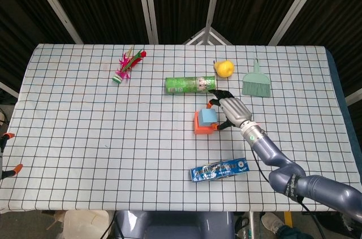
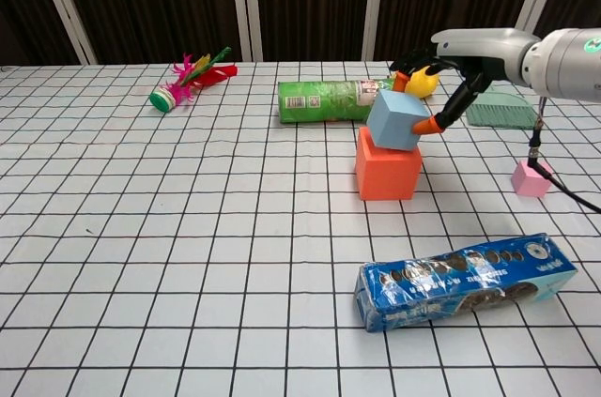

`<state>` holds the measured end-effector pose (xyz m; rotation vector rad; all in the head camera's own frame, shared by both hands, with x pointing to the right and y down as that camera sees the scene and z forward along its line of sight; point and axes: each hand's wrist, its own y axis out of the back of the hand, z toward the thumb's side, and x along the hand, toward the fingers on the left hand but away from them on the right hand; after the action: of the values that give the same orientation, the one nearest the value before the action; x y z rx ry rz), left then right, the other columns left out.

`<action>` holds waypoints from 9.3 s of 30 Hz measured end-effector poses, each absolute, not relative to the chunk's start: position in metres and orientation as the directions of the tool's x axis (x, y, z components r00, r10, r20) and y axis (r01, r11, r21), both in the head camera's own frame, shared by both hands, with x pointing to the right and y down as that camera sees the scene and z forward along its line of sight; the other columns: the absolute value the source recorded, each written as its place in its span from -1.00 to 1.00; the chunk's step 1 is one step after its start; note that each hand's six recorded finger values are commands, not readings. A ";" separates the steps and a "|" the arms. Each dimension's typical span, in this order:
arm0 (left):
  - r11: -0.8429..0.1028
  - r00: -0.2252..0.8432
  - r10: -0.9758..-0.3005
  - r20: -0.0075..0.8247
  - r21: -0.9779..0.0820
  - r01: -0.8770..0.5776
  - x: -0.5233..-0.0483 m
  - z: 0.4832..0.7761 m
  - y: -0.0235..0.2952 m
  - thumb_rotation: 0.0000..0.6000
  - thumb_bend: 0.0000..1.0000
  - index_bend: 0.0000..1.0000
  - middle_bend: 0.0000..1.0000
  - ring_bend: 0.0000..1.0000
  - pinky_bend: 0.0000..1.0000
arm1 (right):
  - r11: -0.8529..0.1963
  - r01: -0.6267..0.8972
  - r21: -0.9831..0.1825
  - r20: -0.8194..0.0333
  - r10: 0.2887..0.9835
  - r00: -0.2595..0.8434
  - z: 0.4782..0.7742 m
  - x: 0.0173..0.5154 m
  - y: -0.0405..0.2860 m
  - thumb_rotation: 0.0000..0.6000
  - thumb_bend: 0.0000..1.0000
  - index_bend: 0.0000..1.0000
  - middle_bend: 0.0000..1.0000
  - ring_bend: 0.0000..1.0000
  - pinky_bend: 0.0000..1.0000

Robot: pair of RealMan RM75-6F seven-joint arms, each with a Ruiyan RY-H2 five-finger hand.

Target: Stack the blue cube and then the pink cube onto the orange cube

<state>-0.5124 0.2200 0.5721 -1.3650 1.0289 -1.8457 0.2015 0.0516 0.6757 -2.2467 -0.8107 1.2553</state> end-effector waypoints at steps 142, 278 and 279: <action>-0.503 -0.293 -0.827 0.481 -0.864 0.001 -0.520 0.569 0.219 1.00 -0.59 -0.57 -0.98 -1.00 -0.96 | -0.725 0.142 -0.674 -0.668 0.681 0.301 0.668 0.237 0.070 1.00 -0.54 -0.62 -0.85 -0.95 -1.00; -0.470 -0.347 -0.833 0.432 -0.882 0.028 -0.524 0.555 0.226 1.00 -0.59 -0.56 -0.98 -1.00 -0.96 | -0.730 0.070 -0.680 -0.723 0.683 0.103 0.724 0.345 0.087 1.00 -0.41 -0.39 -0.85 -0.95 -1.00; -0.469 -0.347 -0.833 0.432 -0.883 0.029 -0.524 0.555 0.226 1.00 -0.59 -0.56 -0.98 -1.00 -0.96 | -0.730 0.071 -0.680 -0.723 0.683 0.101 0.724 0.345 0.087 1.00 -0.41 -0.37 -0.85 -0.95 -1.00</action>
<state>-0.5239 0.2255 0.5548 -1.2810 1.1011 -1.8746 0.3448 0.0871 0.7244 -1.9031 -0.7344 1.6710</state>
